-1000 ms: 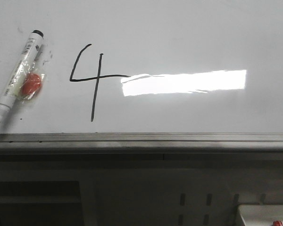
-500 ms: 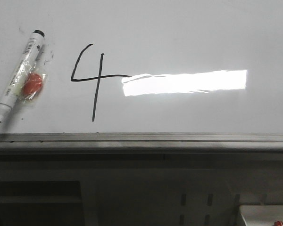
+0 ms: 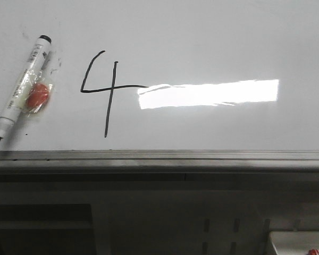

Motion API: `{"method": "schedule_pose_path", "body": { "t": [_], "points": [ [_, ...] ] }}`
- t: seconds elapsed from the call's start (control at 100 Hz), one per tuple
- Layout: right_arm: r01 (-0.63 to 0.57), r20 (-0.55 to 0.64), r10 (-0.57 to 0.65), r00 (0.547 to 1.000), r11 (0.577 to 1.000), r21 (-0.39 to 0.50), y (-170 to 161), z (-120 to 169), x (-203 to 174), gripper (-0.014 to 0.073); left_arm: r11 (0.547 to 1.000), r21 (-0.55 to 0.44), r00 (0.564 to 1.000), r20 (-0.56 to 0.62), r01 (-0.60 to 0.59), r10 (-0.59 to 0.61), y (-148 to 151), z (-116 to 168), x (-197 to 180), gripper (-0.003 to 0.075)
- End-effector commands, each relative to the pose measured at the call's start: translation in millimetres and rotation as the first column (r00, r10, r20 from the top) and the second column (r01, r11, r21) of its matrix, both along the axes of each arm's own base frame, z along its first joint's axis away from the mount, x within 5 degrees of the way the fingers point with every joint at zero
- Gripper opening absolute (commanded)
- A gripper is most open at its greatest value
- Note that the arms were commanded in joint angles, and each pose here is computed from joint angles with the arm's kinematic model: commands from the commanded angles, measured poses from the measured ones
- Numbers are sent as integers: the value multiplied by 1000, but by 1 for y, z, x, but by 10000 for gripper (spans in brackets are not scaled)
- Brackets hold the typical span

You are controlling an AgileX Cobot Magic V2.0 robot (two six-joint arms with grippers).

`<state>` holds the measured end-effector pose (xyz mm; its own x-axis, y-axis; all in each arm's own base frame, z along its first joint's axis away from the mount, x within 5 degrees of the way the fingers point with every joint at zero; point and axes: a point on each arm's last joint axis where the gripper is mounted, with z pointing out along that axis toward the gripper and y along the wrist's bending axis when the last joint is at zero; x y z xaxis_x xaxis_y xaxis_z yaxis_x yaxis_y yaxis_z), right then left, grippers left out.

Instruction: Write number 4 on whiteboard

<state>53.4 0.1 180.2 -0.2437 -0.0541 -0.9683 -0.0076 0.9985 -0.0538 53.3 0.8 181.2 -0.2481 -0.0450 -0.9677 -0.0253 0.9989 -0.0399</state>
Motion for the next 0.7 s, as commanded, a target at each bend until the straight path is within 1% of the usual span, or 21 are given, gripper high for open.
{"method": "schedule_pose_path", "body": {
  "t": [0.0,0.2,0.33,0.69],
  "points": [
    [8,4,-8,1000,1000,17,0,-6,0,-64,1000,-7,999,39,-4,4,0,-6,0,-20],
    [11,6,-11,1000,1000,18,0,-6,0,-64,1000,-7,999,39,-4,4,0,-6,0,-20],
    [23,8,-23,1000,999,39,-1,-6,0,-64,1000,-7,999,39,-4,4,0,-6,0,-20],
    [22,8,-23,1000,999,38,-1,-6,0,-64,1000,-7,999,39,-4,4,0,-6,0,-20]
  ]
}}
